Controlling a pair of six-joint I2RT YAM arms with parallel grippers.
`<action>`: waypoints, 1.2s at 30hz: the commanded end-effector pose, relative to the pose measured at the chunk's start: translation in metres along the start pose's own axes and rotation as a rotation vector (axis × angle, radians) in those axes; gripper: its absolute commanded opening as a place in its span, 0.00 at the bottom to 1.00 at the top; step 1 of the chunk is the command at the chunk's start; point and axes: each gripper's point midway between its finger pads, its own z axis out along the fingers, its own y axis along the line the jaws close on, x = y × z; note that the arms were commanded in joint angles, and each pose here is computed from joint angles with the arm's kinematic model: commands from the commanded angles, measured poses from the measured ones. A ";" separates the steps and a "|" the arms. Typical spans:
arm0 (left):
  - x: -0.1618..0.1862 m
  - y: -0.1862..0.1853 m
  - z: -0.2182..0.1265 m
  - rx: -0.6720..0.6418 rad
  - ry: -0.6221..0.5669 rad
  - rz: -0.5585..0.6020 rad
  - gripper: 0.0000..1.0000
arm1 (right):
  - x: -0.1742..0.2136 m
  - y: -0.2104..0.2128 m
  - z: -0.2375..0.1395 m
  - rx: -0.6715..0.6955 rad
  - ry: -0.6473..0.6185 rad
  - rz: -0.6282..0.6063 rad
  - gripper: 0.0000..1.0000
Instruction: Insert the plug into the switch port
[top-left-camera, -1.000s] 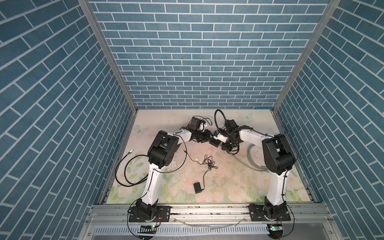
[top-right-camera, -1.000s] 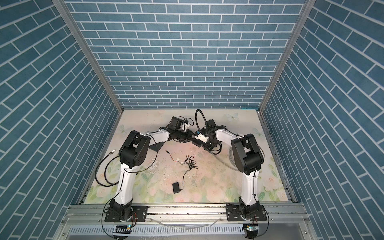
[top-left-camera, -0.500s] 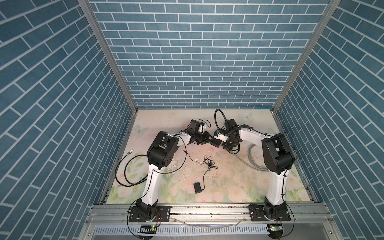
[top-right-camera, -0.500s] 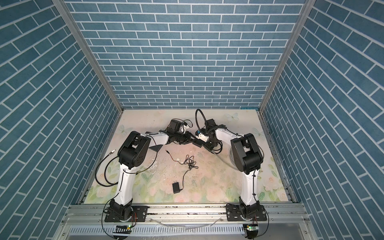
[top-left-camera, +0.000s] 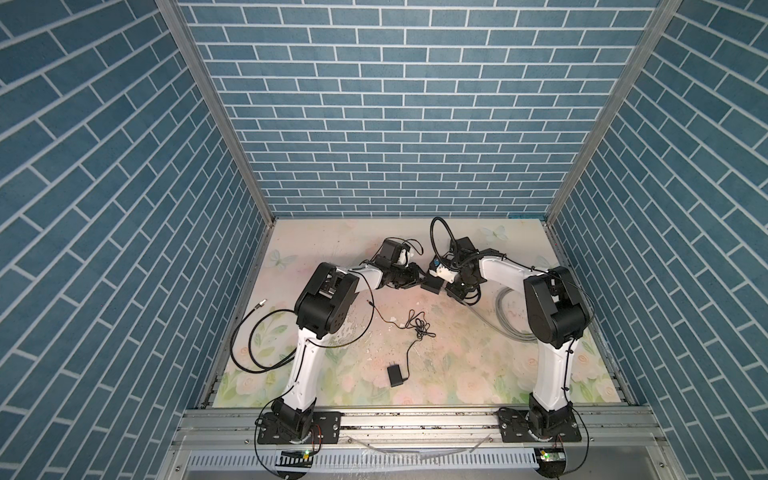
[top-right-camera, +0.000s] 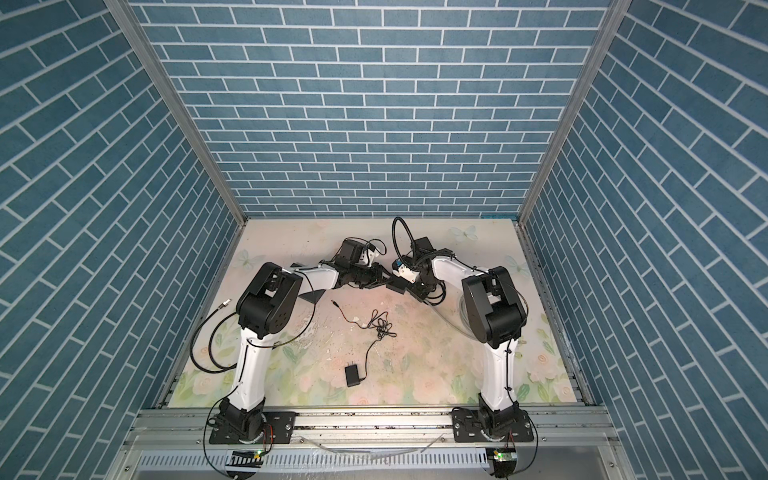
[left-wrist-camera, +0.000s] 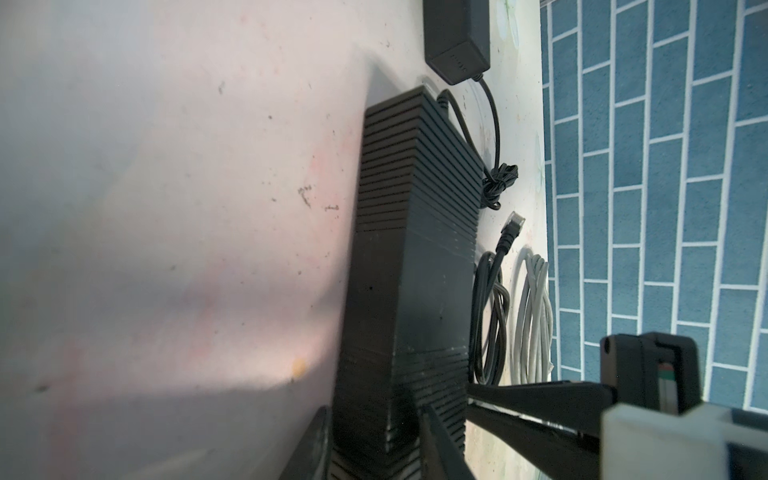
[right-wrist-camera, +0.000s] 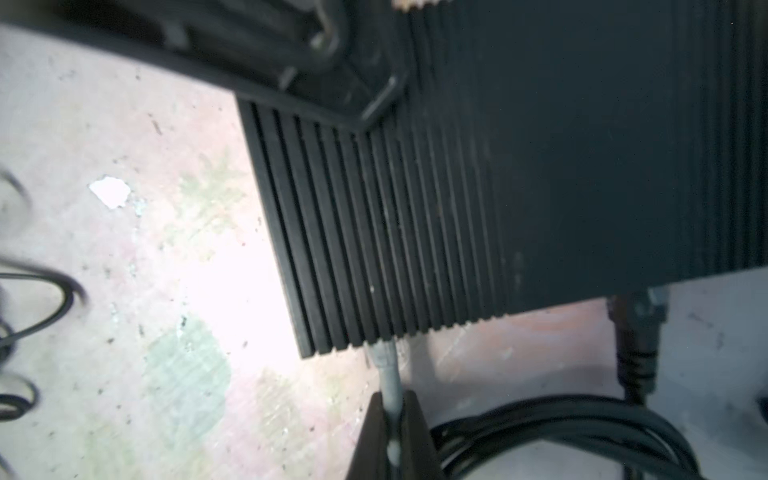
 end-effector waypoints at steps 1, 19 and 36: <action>0.078 -0.046 0.029 0.148 0.263 0.017 0.35 | -0.083 -0.006 -0.009 0.027 -0.318 -0.097 0.00; -0.050 0.006 -0.056 -0.164 -0.043 0.088 0.61 | -0.033 -0.046 -0.008 0.060 -0.143 -0.101 0.00; -0.080 0.058 -0.194 -0.633 -0.288 0.062 0.69 | -0.045 -0.074 -0.075 0.192 -0.234 -0.070 0.51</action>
